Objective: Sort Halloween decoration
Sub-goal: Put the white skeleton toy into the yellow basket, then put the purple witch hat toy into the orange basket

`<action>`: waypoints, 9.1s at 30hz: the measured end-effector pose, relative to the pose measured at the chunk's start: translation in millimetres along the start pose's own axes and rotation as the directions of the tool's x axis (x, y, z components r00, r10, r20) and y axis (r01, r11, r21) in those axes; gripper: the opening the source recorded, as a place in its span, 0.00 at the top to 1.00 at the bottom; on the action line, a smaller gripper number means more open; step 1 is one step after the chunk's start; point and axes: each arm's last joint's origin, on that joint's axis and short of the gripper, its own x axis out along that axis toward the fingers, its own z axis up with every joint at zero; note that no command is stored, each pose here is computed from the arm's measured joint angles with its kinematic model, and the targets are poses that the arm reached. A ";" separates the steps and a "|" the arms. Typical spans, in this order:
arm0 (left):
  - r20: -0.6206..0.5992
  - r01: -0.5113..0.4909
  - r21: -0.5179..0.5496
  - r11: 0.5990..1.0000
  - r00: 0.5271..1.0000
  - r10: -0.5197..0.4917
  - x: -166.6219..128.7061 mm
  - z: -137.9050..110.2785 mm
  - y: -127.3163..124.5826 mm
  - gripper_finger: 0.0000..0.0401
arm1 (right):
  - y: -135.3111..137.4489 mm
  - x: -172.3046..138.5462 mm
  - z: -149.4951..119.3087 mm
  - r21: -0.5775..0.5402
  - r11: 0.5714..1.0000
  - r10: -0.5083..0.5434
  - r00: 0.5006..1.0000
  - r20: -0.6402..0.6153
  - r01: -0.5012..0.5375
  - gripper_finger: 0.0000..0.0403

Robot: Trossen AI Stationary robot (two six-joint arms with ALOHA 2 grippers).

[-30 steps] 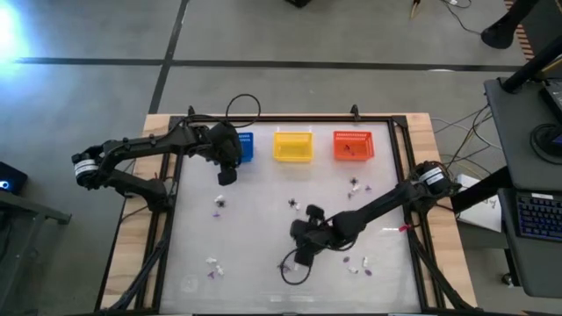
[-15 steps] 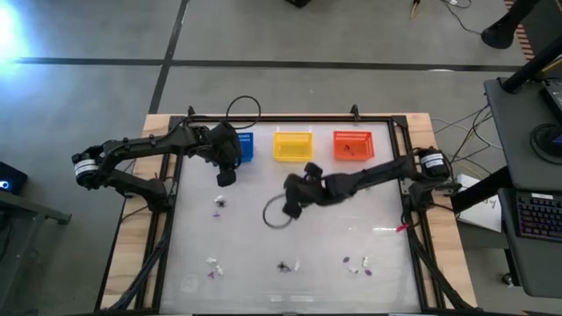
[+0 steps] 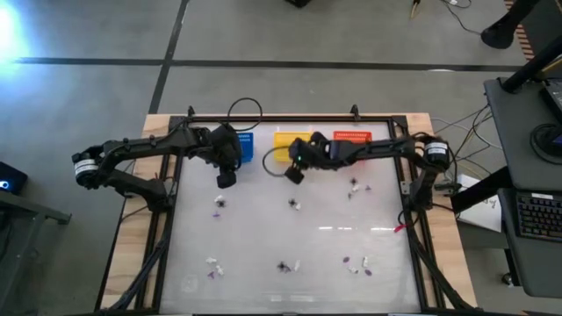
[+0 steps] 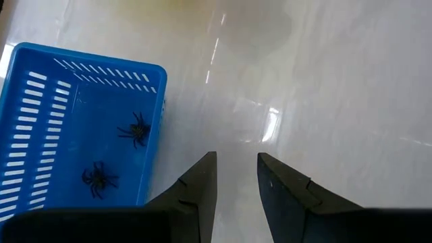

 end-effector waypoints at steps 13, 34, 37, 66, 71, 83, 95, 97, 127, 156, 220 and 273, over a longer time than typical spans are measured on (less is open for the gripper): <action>0.000 0.000 0.000 1.000 1.000 0.000 0.0 0.0 0.0 0.78 | -45.5 14.0 7.6 0.038 0.997 0.063 0.997 -0.041 -0.061 0.93; -0.019 0.002 -0.017 1.000 1.000 -0.003 0.0 -1.8 -0.3 0.78 | -49.3 -2.3 5.0 0.032 0.998 0.058 0.995 -0.086 -0.055 0.69; -0.060 0.009 -0.027 1.000 0.998 -0.011 -0.2 -5.8 -1.1 0.78 | -49.1 -20.1 -0.7 0.020 0.998 0.056 0.987 -0.149 -0.053 0.69; -0.206 0.186 -0.040 0.982 0.960 -0.190 10.8 -26.1 -82.7 0.78 | -7.1 -73.8 -35.3 -0.078 0.988 0.111 0.968 -0.225 -0.132 0.67; -0.298 0.160 -0.111 0.981 0.936 -0.186 15.4 -42.6 -92.9 0.78 | -5.7 -69.6 -45.0 -0.073 0.990 0.103 0.962 -0.254 -0.125 0.67; -0.352 0.225 -0.103 0.969 0.903 -0.247 12.8 -71.0 -152.5 0.78 | -5.8 -60.6 -63.8 -0.015 0.996 0.082 0.948 -0.308 -0.091 0.67; -0.316 0.346 -0.092 0.934 0.879 -0.357 -6.0 -100.4 -213.3 0.78 | 16.8 -68.2 -71.3 0.026 0.992 0.124 0.950 -0.288 -0.121 0.67; -0.287 0.354 -0.094 0.930 0.885 -0.366 -7.5 -101.3 -218.1 0.78 | 22.2 -70.7 -73.5 0.032 0.991 0.131 0.949 -0.287 -0.127 0.67; -0.440 0.238 -0.036 0.971 0.868 -0.229 49.3 -124.5 -251.8 0.73 | 62.8 -93.7 -92.2 0.045 0.979 0.203 0.941 -0.270 -0.198 0.67; -0.266 0.337 0.100 0.936 0.916 -0.301 17.8 -103.0 -233.9 1.00 | 62.4 -93.4 -91.5 0.042 0.983 0.183 0.950 -0.253 -0.178 0.67; 0.358 -0.025 0.177 0.984 0.933 -0.041 84.6 102.1 54.5 1.00 | 68.9 -96.4 -90.6 -0.014 0.986 0.160 0.971 -0.177 -0.165 0.67; -0.170 0.411 0.300 0.861 0.911 -0.375 67.7 74.8 -73.4 0.72 | 115.6 -159.2 -177.2 0.207 0.978 0.074 0.961 -0.267 -0.018 0.67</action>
